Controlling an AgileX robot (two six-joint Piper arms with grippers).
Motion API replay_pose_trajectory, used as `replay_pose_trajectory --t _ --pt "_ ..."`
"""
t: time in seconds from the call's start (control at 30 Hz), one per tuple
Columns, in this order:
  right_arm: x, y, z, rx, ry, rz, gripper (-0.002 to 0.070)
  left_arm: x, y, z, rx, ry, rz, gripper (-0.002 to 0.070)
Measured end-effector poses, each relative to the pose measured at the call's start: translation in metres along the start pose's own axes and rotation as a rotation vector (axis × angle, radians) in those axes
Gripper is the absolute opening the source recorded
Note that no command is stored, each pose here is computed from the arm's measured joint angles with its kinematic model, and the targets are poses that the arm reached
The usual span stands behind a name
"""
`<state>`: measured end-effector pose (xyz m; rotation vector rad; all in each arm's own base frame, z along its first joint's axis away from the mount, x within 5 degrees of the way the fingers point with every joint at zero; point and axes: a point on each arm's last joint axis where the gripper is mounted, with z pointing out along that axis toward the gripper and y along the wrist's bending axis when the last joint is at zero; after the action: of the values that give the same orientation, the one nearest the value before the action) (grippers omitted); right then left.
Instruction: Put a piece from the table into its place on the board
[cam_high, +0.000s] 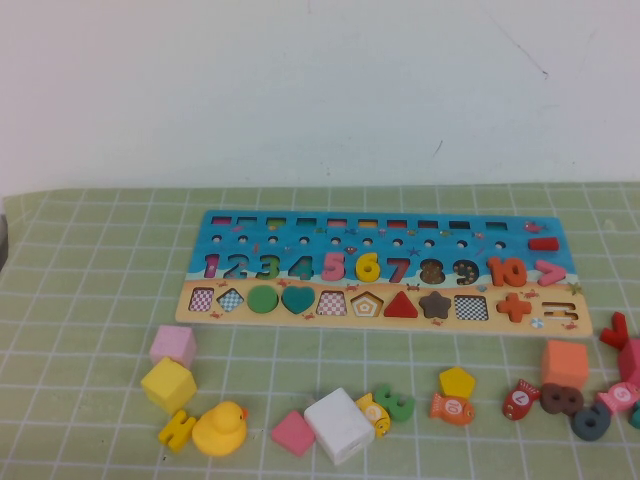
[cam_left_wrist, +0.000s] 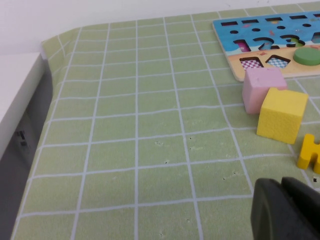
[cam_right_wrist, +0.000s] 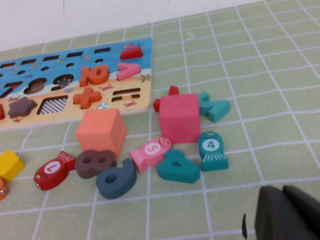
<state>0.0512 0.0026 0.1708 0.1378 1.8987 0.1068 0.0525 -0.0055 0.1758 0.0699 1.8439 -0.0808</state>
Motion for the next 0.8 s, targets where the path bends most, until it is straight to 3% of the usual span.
replay_pose_trajectory --t 0.8 --pt "0.0 0.0 0.0 0.0 0.0 0.008 -0.0003 0.0001 0.0013 0.0 -0.023 0.002 -0.002 -0.0002"
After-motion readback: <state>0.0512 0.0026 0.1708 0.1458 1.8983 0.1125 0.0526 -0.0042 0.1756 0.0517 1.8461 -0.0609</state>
